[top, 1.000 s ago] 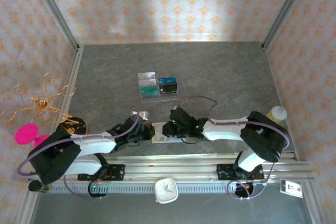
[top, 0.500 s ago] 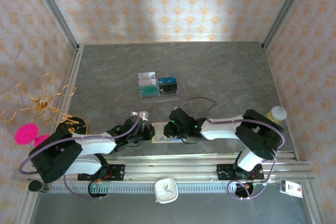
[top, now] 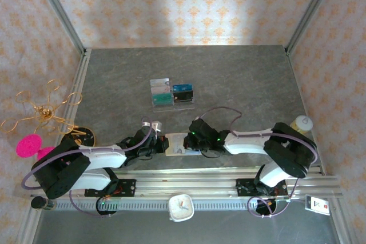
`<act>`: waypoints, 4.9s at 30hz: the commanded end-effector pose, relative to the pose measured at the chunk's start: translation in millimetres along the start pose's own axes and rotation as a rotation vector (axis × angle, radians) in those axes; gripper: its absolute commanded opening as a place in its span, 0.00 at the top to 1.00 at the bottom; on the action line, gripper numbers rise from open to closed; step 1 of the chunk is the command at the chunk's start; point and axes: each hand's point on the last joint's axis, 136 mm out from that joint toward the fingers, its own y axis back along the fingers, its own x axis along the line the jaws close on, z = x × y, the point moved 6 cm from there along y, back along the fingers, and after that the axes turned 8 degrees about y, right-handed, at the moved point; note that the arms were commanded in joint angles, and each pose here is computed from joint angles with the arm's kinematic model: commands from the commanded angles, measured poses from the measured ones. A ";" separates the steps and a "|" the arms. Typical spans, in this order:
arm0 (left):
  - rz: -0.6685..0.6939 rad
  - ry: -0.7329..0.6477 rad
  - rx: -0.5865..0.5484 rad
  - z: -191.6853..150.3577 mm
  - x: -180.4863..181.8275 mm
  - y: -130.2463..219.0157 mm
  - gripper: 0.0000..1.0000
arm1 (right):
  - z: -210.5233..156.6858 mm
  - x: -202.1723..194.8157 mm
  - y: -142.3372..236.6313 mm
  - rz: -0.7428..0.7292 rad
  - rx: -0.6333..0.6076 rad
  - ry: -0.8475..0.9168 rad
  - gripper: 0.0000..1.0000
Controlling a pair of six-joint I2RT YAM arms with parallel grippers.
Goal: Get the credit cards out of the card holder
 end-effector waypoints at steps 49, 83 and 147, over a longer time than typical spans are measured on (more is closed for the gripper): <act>0.008 -0.115 0.141 -20.8 -21.0 -16.8 1.00 | 8.1 -21.8 32.2 -0.091 -0.134 0.061 1.00; 0.033 0.005 -0.387 50.4 -29.3 125.2 0.01 | 215.6 125.1 57.9 0.023 -0.177 1.284 1.00; -0.100 -0.013 -0.613 89.1 -70.5 142.9 0.01 | 262.9 136.6 109.8 0.174 -0.624 1.010 0.34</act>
